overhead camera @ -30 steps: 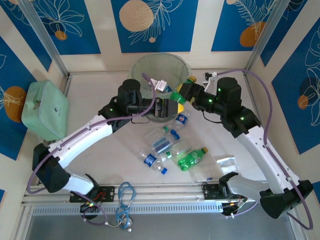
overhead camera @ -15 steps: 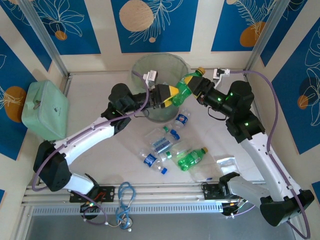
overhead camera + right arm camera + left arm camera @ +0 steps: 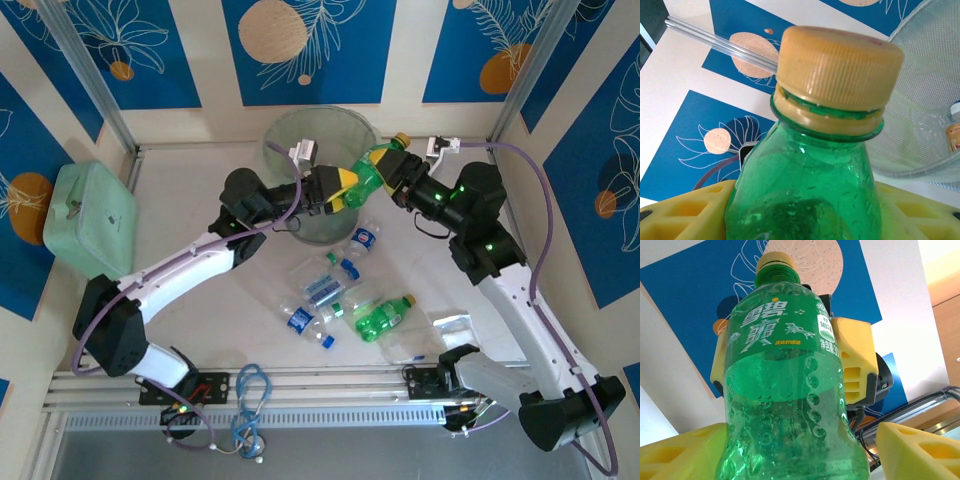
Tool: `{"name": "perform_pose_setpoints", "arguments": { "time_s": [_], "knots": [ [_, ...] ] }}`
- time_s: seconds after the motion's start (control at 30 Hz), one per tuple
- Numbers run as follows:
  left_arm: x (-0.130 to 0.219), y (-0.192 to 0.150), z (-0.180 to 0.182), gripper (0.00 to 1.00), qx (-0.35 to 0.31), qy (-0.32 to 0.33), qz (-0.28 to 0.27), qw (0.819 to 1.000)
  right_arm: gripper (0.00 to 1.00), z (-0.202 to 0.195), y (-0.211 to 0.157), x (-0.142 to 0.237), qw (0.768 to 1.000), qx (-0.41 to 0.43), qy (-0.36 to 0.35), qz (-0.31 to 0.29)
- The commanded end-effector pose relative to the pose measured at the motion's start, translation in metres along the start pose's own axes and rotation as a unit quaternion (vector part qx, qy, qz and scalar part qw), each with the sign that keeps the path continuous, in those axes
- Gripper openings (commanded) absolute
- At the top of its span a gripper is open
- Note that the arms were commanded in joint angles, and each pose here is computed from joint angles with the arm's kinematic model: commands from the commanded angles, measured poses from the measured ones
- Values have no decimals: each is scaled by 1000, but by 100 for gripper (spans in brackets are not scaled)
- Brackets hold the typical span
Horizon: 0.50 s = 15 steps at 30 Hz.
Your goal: Put the plastic bottles in the bin
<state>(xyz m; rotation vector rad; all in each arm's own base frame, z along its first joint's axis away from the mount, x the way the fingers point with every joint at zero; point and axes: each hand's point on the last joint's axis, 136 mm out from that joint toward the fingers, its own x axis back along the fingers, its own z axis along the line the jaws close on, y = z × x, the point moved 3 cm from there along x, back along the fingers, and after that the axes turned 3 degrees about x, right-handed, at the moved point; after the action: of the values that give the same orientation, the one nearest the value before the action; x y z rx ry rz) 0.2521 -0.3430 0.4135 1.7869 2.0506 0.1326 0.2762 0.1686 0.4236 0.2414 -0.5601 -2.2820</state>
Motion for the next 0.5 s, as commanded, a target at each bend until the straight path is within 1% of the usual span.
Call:
{"name": "perform_pose_setpoints", "arguments": {
  "time_s": [0.0,0.2,0.27,0.37,0.47],
  "knots": [
    [1,-5,-16,75,-22,-35,18,999,60,-4,4,-2,1000,-2,-3,-12],
    [-2,-9,-8,74,-10,-34,25,999,60,-8,8,-5,1000,-14,2,-26],
    [-3,-11,-7,76,-6,-38,27,999,60,-10,9,-7,999,-16,1,-32],
    [-2,-11,-7,81,-4,-42,25,999,60,-11,9,-11,999,-19,4,-36],
    [-3,-11,-7,80,-3,-44,24,999,60,-13,9,-13,999,-22,4,-38]
  ]
}}
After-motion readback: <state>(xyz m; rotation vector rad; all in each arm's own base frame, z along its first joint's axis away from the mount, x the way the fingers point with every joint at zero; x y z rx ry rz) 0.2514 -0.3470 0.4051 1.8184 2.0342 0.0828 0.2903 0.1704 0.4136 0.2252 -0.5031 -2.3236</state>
